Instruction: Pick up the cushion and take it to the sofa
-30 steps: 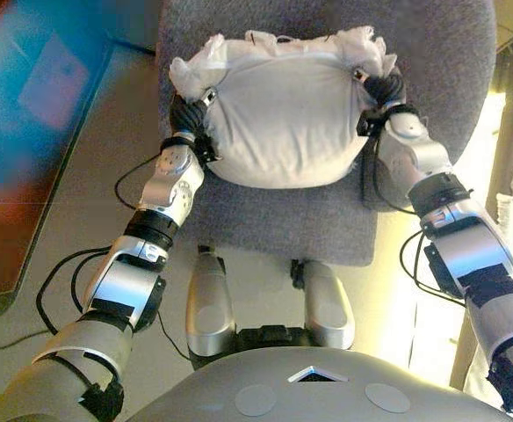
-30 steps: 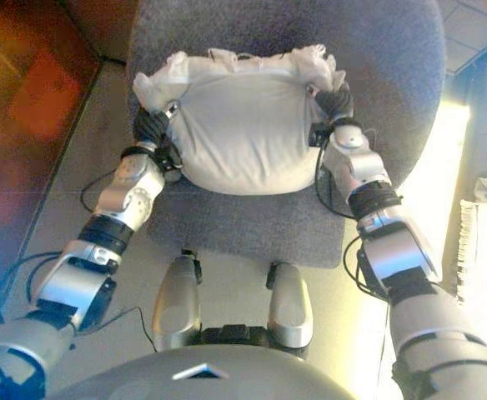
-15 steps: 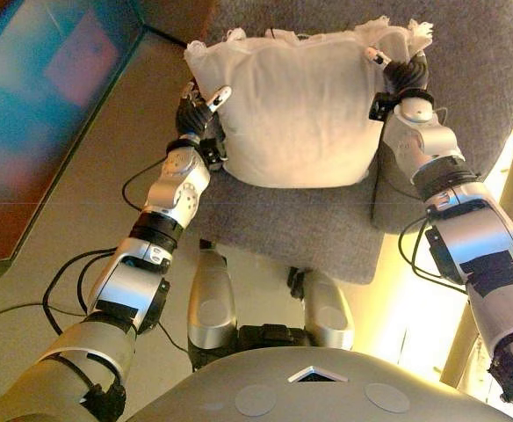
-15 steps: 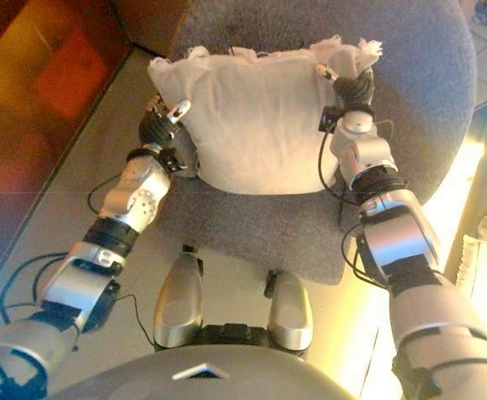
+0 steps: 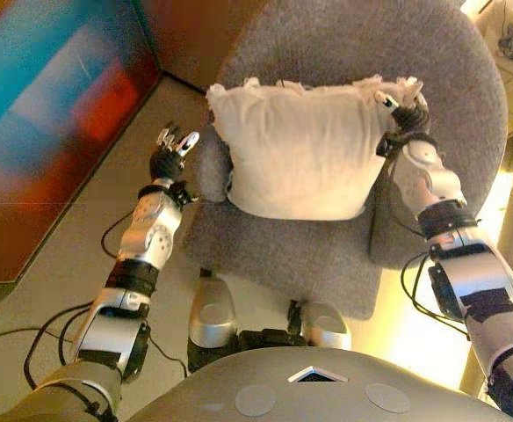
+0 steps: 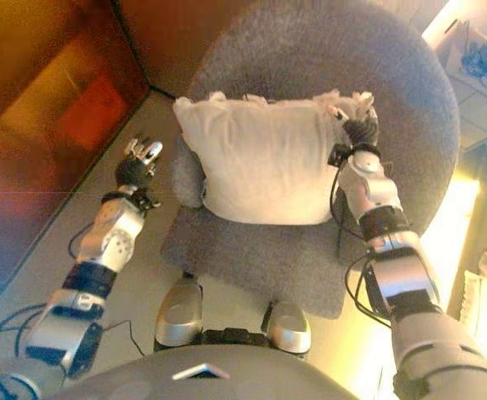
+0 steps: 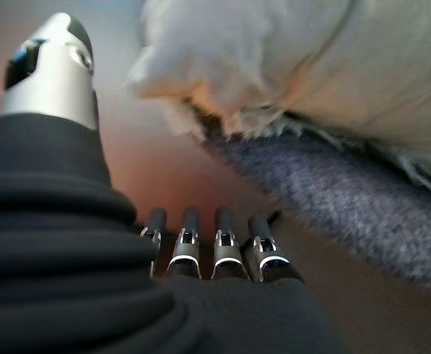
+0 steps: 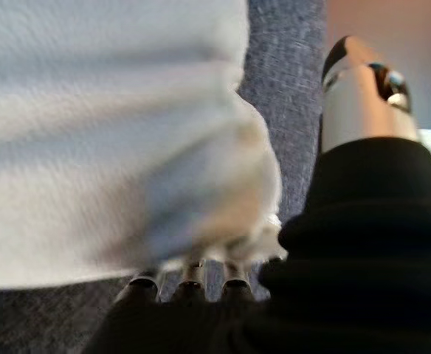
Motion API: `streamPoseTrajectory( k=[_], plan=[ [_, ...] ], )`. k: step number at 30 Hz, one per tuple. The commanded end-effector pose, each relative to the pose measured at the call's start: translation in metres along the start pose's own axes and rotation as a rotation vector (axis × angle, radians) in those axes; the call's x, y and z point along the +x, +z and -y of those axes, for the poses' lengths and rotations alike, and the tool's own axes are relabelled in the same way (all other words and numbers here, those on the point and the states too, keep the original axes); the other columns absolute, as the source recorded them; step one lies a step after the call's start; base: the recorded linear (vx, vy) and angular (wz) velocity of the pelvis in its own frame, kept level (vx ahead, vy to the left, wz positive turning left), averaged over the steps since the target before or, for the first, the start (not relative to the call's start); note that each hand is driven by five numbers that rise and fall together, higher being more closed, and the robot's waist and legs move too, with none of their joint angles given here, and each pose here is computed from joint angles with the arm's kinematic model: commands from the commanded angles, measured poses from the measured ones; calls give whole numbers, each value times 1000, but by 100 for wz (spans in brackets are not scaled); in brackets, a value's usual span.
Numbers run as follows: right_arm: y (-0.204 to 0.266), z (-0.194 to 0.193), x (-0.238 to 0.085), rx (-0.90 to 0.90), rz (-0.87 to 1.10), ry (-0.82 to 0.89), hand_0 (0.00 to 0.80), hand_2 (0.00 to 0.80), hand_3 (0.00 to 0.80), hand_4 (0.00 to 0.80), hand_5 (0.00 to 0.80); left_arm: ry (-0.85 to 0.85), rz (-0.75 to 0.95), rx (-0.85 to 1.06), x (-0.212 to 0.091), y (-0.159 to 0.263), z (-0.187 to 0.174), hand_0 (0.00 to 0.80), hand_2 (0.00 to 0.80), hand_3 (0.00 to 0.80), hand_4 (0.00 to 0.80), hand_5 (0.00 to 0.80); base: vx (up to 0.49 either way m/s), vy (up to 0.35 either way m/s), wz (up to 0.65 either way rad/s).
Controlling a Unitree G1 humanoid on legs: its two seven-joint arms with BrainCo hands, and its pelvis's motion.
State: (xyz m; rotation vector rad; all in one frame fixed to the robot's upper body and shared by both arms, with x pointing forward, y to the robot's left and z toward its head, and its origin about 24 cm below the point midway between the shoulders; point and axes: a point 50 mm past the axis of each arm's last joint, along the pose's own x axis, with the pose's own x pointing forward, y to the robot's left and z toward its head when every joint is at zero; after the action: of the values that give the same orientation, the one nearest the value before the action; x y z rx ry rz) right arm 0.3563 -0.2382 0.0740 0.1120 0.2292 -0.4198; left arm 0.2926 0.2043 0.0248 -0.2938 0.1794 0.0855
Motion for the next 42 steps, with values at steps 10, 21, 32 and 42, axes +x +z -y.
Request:
streamPoseTrajectory(
  k=[10, 21, 32, 42],
  plan=[
    [29, 68, -11, 74, 271, -148, 0, 0, 0, 0, 0, -74, 25, -132, -35, -13, -16, 0, 0, 0, 0, 0, -18, 51, -4],
    [-49, 56, -66, 204, 182, 150, 0, 0, 0, 0, 0, -92, 39, -161, -60, -26, -22, 0, 0, 0, 0, 0, -60, 28, -12],
    [-120, 8, -119, 658, -59, 541, 0, 0, 0, 0, 0, -253, 99, -150, -72, -23, -7, 0, 0, 0, 0, 0, -76, 19, -13],
    [-116, -9, -119, 542, -58, 603, 0, 0, 0, 0, 0, -258, 73, -147, -70, -26, 4, 0, 0, 0, 0, 0, -30, 9, 0]
  ],
)
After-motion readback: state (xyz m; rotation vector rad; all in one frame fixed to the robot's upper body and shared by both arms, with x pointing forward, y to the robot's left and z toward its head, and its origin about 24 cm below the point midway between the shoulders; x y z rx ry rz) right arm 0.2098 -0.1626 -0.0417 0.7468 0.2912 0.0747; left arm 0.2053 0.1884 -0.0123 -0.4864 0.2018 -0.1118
